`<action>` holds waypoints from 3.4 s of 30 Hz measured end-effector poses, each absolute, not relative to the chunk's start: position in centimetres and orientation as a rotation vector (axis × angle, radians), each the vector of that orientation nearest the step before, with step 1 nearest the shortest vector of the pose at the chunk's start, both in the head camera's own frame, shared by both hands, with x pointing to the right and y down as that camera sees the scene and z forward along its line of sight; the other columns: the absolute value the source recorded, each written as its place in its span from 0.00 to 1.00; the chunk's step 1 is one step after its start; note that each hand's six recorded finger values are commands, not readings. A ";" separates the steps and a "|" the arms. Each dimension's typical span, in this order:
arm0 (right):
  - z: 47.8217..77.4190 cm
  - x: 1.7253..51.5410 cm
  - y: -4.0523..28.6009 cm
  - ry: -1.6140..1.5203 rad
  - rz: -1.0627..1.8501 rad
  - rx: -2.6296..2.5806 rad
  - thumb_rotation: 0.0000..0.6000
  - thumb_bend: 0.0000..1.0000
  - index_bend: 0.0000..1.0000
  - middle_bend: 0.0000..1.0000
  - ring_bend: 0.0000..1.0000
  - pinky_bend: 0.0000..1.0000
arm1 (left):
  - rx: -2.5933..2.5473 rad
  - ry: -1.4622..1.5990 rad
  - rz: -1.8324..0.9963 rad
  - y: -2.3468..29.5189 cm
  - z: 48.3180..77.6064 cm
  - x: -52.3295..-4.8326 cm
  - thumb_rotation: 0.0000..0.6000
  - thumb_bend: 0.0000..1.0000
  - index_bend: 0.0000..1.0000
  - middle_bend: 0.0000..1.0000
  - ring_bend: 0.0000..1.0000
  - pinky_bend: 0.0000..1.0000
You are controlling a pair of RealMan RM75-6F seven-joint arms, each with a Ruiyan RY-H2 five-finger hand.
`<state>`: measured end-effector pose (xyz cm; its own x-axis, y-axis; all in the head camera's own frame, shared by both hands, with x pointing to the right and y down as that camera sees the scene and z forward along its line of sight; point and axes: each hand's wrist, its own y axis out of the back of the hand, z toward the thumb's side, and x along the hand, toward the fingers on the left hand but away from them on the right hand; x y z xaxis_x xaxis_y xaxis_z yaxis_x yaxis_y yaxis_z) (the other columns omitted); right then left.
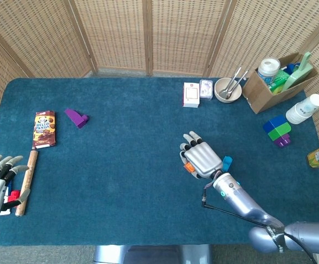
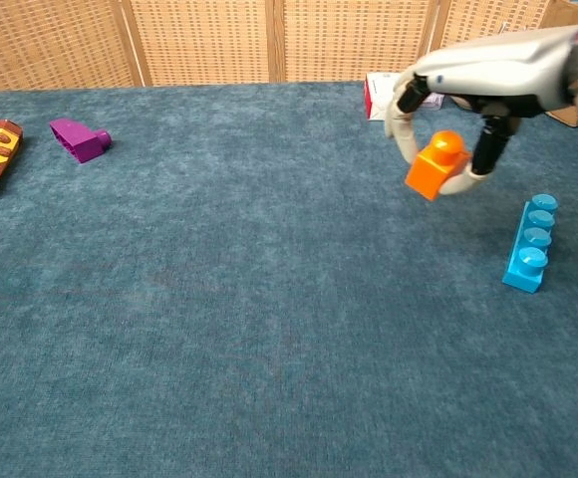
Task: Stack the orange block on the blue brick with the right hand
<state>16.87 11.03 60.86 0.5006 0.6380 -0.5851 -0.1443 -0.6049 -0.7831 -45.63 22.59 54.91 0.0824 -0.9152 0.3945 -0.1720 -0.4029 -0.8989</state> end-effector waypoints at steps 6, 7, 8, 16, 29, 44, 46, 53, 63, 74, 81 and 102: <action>60.8 18.7 11.8 -0.399 1.201 -1.931 1.00 0.23 0.63 0.28 0.07 0.08 | -1.669 1.082 -1.379 22.5 54.6 -45.4 1.00 0.33 0.30 0.19 0.14 0.07; 60.8 19.1 11.9 -0.399 1.206 -1.936 1.00 0.23 0.63 0.28 0.07 0.08 | -1.668 1.080 -1.380 22.5 54.6 -45.4 1.00 0.33 0.30 0.19 0.15 0.07; 60.9 19.3 12.1 -0.398 1.209 -1.939 1.00 0.23 0.63 0.28 0.07 0.08 | -1.667 1.077 -1.380 22.5 54.5 -45.3 1.00 0.33 0.30 0.19 0.14 0.07; 61.2 21.7 12.7 -0.382 1.233 -1.946 1.00 0.22 0.63 0.28 0.07 0.08 | -1.665 1.066 -1.386 22.6 54.4 -44.8 1.00 0.33 0.30 0.19 0.14 0.07; 62.0 24.5 13.4 -0.349 1.244 -1.998 1.00 0.21 0.63 0.28 0.06 0.08 | -1.648 1.060 -1.397 23.1 53.6 -43.9 1.00 0.33 0.30 0.19 0.14 0.07; 63.0 26.4 13.8 -0.297 1.166 -2.032 1.00 0.20 0.63 0.28 0.06 0.08 | -1.626 1.063 -1.413 23.6 53.0 -43.3 1.00 0.33 0.30 0.19 0.14 0.07; 63.1 26.7 13.9 -0.292 1.160 -2.036 1.00 0.20 0.63 0.28 0.06 0.08 | -1.625 1.064 -1.412 23.6 52.9 -43.2 1.00 0.33 0.30 0.19 0.14 0.07; 63.5 27.1 14.1 -0.266 1.151 -2.023 1.00 0.19 0.63 0.28 0.06 0.08 | -1.623 1.063 -1.414 23.7 52.8 -43.0 1.00 0.33 0.30 0.19 0.14 0.07; 64.0 27.7 14.0 -0.267 1.158 -2.000 1.00 0.19 0.63 0.28 0.06 0.08 | -1.619 1.061 -1.415 23.7 52.7 -42.8 1.00 0.33 0.30 0.19 0.14 0.07; 64.0 28.5 14.1 -0.259 1.174 -1.990 1.00 0.18 0.63 0.28 0.06 0.08 | -1.625 1.054 -1.407 23.5 52.7 -42.4 1.00 0.33 0.30 0.18 0.14 0.07; 64.4 28.5 14.3 -0.256 1.181 -1.988 1.00 0.18 0.63 0.28 0.06 0.08 | -1.627 1.055 -1.405 23.5 52.8 -42.4 1.00 0.33 0.30 0.18 0.14 0.07; 65.0 27.8 14.7 -0.239 1.185 -1.972 1.00 0.18 0.63 0.28 0.06 0.08 | -1.634 1.065 -1.415 23.7 53.1 -42.9 1.00 0.33 0.29 0.18 0.14 0.07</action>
<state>27.76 14.68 65.00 0.5424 0.5254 -0.6555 -0.2300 -0.6576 -0.7174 -42.93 23.71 53.11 0.0579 -0.9150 0.3992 -0.1301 -0.4034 -0.9057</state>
